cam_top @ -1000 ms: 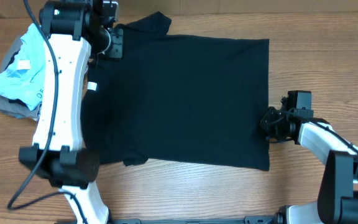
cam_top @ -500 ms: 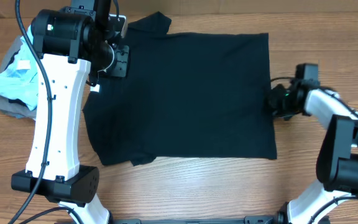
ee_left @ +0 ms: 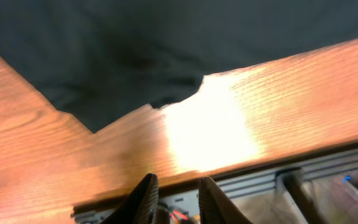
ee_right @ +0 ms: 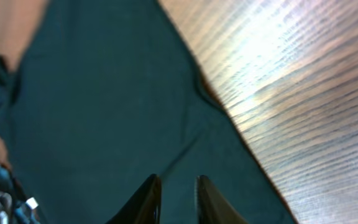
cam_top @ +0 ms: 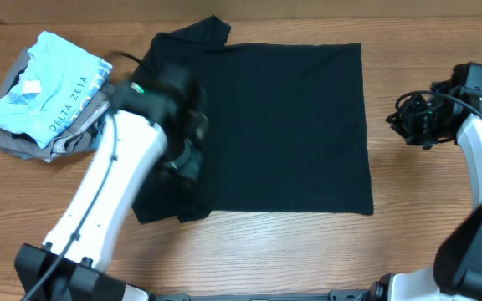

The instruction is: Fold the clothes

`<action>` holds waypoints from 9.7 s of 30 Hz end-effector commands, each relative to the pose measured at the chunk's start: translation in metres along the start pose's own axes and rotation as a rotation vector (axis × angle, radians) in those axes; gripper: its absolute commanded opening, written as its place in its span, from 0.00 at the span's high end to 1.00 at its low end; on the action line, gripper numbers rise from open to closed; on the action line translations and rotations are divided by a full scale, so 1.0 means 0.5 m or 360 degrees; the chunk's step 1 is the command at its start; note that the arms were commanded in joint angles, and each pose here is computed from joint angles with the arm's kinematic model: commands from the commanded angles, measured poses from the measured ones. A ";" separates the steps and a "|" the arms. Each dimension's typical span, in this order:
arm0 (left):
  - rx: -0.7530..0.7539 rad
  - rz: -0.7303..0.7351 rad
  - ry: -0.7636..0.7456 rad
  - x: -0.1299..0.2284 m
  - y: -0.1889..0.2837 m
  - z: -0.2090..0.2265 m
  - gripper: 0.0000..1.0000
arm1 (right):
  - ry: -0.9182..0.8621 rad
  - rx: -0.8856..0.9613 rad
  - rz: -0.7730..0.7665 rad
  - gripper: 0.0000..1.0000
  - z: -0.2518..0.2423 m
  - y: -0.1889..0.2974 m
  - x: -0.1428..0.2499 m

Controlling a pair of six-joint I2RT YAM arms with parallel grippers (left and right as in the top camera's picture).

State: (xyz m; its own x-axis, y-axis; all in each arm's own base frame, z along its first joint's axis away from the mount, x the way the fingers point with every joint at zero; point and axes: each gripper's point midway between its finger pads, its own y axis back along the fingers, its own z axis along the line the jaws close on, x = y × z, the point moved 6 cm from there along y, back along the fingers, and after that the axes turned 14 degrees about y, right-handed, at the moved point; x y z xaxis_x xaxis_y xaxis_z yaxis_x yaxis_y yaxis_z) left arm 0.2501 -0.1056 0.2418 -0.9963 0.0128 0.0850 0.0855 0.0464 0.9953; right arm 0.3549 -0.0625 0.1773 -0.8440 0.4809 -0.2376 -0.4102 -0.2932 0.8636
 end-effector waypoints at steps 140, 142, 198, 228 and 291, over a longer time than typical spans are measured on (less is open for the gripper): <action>-0.0356 -0.0460 -0.0556 -0.120 -0.165 -0.054 0.47 | -0.0175 0.0523 0.0237 0.96 -0.106 0.034 0.198; -0.0202 -0.0333 -0.0579 -0.094 -0.175 -0.068 0.48 | -0.0176 0.0523 0.0236 0.96 -0.106 0.034 0.197; -0.0283 0.0023 -0.0140 -0.001 -0.237 -0.044 0.96 | -0.0201 0.0581 0.0220 0.96 -0.120 0.045 0.192; -0.0542 -0.0316 0.0371 -0.066 -0.065 0.141 0.96 | -0.0191 0.0439 0.0193 0.96 -0.101 0.037 0.183; 0.0159 -0.0115 0.0506 -0.159 -0.133 0.197 0.19 | -0.0131 0.0209 0.0056 0.23 -0.102 -0.028 0.110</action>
State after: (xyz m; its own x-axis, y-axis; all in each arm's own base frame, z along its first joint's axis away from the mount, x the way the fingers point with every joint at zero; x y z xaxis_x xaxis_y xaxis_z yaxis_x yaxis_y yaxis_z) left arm 0.3317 0.0037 0.1677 -0.9593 -0.2732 -0.0719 -0.0142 -0.2076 0.9781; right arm 0.2940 -0.0759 0.1228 -0.8127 0.5565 -0.1729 -0.3235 -0.1842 0.9281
